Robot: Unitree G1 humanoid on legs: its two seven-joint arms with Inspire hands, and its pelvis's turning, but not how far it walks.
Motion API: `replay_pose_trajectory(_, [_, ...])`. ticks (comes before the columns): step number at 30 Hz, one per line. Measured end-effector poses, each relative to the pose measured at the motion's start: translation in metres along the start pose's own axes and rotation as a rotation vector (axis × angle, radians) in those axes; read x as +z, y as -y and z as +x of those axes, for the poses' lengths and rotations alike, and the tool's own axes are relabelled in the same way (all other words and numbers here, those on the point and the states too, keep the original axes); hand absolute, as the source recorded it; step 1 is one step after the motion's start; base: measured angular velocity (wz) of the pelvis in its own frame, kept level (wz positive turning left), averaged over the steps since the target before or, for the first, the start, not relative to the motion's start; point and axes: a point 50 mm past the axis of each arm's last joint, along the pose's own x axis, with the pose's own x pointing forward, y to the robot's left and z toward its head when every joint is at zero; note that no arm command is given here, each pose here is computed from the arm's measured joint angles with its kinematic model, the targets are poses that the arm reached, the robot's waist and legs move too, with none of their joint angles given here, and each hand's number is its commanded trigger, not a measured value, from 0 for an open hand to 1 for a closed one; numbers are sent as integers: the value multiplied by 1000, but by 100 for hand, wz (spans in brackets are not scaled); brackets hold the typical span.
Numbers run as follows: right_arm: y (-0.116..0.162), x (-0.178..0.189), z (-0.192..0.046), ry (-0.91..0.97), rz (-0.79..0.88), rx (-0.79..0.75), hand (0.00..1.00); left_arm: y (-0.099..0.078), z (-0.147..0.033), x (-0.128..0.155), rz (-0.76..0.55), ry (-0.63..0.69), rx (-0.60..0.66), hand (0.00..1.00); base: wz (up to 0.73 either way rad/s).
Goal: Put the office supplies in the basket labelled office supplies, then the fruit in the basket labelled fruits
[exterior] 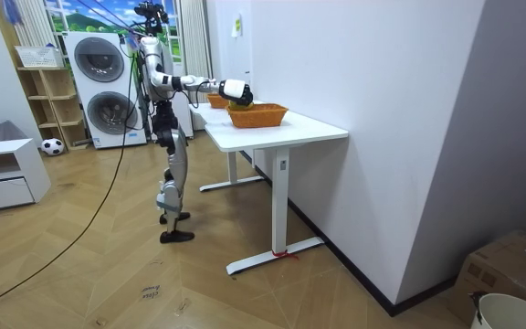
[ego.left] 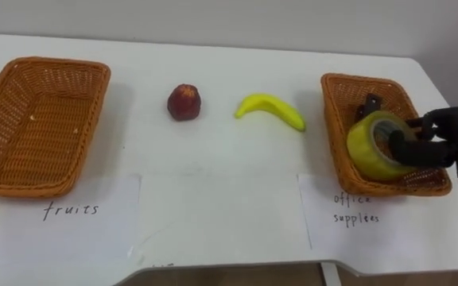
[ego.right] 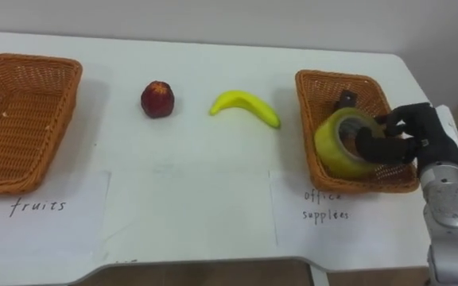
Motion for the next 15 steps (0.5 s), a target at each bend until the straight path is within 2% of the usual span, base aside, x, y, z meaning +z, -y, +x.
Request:
replay_pose_trajectory(6, [0,0,0,0,2,-1,100,0,0,-1,0,-2,0,0,-1])
replay_pose_trajectory(7, [0,0,0,0,2,-2,93,0,0,-1,0,-2,0,0,0])
replay_pose_trajectory(8, [0,0,0,0,2,-2,82,0,0,-1,0,-2,0,0,0])
replay_pose_trajectory(9, [0,0,0,0,2,-2,33,0,0,-1,0,-2,0,0,0])
replay_pose_trajectory(10, [0,0,0,0,2,-2,0,0,0,-1,0,-3,0,0,0])
replay_pose_trajectory(15, [0,-1,0,-2,12,-2,0,0,-1,-3,3,-9,0,0,0])
